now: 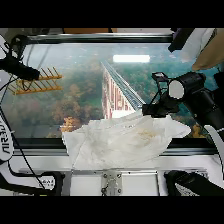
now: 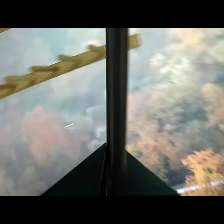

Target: Fold the clothes and pants, and hang the long-sleeved shirts on hangers.

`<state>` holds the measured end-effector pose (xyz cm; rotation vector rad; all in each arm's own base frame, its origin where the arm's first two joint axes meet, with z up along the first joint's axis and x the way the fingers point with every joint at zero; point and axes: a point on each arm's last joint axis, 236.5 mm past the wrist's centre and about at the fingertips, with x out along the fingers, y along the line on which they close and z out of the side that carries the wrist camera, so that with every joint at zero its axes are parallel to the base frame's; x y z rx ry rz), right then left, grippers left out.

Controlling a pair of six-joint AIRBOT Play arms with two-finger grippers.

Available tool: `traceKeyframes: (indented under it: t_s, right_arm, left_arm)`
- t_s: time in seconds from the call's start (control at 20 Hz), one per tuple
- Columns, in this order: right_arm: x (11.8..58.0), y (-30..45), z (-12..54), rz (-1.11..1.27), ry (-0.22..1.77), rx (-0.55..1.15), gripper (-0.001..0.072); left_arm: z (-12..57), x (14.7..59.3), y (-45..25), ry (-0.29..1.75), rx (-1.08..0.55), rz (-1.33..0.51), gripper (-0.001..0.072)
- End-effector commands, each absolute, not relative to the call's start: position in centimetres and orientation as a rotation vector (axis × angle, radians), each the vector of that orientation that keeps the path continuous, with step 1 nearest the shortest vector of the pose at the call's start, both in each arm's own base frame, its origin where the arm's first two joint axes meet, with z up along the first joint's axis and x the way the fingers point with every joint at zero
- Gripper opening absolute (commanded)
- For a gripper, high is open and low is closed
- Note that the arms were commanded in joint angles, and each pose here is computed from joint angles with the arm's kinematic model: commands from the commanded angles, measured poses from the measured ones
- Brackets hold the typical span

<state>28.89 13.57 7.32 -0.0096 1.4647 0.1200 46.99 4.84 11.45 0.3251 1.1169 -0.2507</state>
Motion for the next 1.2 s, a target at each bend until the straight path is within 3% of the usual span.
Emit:
traceKeyframes:
  t_s: [0.0,0.2,0.4,0.55,0.85,1.15]
  right_arm:
    - [28.9,13.6,7.3,0.12,1.464,-0.009,0.0011]
    - [28.9,13.6,7.3,0.12,1.464,-0.009,0.0011]
    - [28.9,13.6,7.3,0.12,1.465,-0.009,0.0011]
    - [28.9,13.6,7.3,0.12,1.464,-0.009,0.0011]
    - [28.9,13.6,7.3,0.12,1.464,-0.009,0.0011]
    - [28.9,13.6,7.3,0.12,1.464,-0.009,0.0011]
  left_arm:
    - [13.1,40.7,-5.5,0.971,0.464,-0.825,0.0009]
    - [11.0,32.9,-7.1,1.086,0.461,-1.043,0.001]
    - [9.3,29.5,-7.0,1.155,0.447,-1.066,0.001]
    - [8.9,26.3,-7.4,1.095,0.559,-1.189,0.0009]
    - [7.7,19.6,-8.4,1.1,0.553,-1.204,0.0009]
    - [5.3,16.3,-11.0,1.088,0.622,-1.302,0.001]
